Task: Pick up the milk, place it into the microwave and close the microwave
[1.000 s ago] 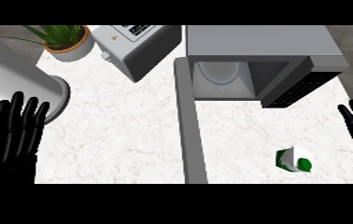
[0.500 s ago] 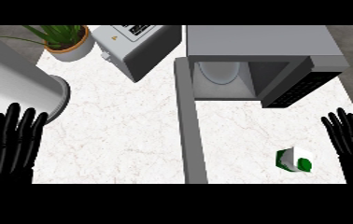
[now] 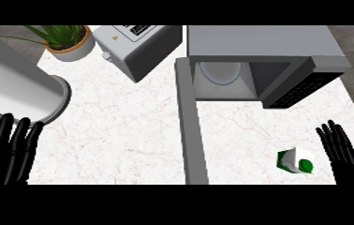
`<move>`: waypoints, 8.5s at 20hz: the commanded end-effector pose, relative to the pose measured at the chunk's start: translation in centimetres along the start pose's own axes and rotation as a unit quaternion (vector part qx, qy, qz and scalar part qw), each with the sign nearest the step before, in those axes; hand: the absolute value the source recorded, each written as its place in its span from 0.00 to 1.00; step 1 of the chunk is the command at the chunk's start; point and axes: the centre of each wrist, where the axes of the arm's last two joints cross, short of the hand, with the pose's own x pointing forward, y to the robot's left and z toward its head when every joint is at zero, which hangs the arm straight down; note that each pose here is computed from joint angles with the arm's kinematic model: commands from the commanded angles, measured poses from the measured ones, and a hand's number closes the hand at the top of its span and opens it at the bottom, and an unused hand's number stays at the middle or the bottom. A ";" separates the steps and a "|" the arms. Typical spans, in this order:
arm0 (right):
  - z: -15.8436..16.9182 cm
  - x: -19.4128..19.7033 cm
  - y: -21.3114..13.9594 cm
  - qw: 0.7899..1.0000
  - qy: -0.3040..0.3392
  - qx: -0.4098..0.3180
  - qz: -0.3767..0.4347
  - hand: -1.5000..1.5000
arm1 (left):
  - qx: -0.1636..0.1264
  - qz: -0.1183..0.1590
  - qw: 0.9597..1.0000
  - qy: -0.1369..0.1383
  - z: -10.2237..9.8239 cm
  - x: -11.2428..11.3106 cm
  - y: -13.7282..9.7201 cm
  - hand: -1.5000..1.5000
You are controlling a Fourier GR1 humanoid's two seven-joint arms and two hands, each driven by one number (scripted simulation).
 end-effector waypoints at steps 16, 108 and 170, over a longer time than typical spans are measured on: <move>2.1 -9.2 -1.8 0.999 0.014 -0.017 -0.035 0.00 | -0.002 -0.002 1.000 0.004 1.5 -0.1 -1.5 0.00; -30.0 4.2 16.8 0.935 -0.055 -0.053 0.347 0.00 | -0.031 -0.035 0.999 0.029 1.4 -2.2 2.8 0.00; -13.2 -9.1 12.0 0.999 0.035 -0.019 0.011 0.00 | -0.083 -0.010 0.995 0.060 2.9 -2.1 -0.4 0.00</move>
